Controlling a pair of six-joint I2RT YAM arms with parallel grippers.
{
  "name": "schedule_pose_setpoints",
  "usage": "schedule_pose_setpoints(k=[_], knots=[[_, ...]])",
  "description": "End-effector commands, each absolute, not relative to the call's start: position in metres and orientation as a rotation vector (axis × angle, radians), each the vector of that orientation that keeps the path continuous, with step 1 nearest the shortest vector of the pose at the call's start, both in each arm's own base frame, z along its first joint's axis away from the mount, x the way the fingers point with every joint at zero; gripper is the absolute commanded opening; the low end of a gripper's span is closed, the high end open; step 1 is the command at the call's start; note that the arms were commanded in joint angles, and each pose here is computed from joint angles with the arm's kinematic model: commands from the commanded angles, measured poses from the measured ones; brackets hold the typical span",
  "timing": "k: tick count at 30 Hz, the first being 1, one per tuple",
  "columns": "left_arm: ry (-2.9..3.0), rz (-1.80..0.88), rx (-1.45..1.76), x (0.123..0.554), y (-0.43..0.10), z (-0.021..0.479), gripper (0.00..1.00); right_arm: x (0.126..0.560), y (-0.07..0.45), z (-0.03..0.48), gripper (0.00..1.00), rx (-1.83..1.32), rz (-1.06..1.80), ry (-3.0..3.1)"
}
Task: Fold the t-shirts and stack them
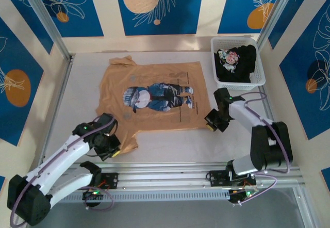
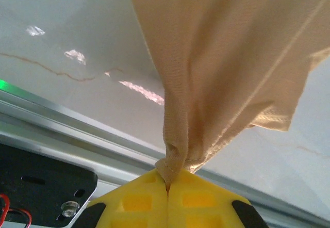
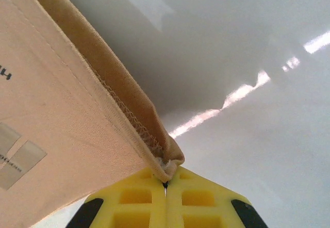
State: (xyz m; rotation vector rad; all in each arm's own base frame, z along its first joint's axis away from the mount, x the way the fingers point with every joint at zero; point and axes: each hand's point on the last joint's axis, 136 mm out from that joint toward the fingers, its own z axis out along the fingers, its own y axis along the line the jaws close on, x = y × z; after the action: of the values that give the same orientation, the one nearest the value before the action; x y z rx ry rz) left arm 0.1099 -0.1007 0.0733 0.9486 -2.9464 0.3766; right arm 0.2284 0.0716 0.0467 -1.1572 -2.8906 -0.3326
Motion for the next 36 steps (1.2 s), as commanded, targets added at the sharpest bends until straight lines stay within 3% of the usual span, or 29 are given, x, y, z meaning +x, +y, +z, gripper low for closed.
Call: schedule_pose_setpoints(k=[1,7,19,28,36], knots=[[-2.983,0.356,0.942,0.104,-0.101,0.083,0.00,0.184,0.062,0.051,0.00,-1.083,-0.233,-2.861],[-3.227,0.418,0.811,0.150,-0.116,0.126,0.00,0.178,0.066,0.060,0.00,-1.058,-0.312,-2.882],[-3.454,0.228,0.532,0.280,-0.144,0.187,0.00,0.229,0.067,0.086,0.00,-1.114,-0.374,-2.850],[-3.530,0.200,0.481,0.359,-0.139,0.204,0.00,0.271,0.063,0.095,0.00,-1.149,-0.355,-2.856],[-3.565,0.098,0.477,0.396,-0.127,0.210,0.00,0.302,0.056,0.092,0.00,-1.188,-0.307,-2.865]])
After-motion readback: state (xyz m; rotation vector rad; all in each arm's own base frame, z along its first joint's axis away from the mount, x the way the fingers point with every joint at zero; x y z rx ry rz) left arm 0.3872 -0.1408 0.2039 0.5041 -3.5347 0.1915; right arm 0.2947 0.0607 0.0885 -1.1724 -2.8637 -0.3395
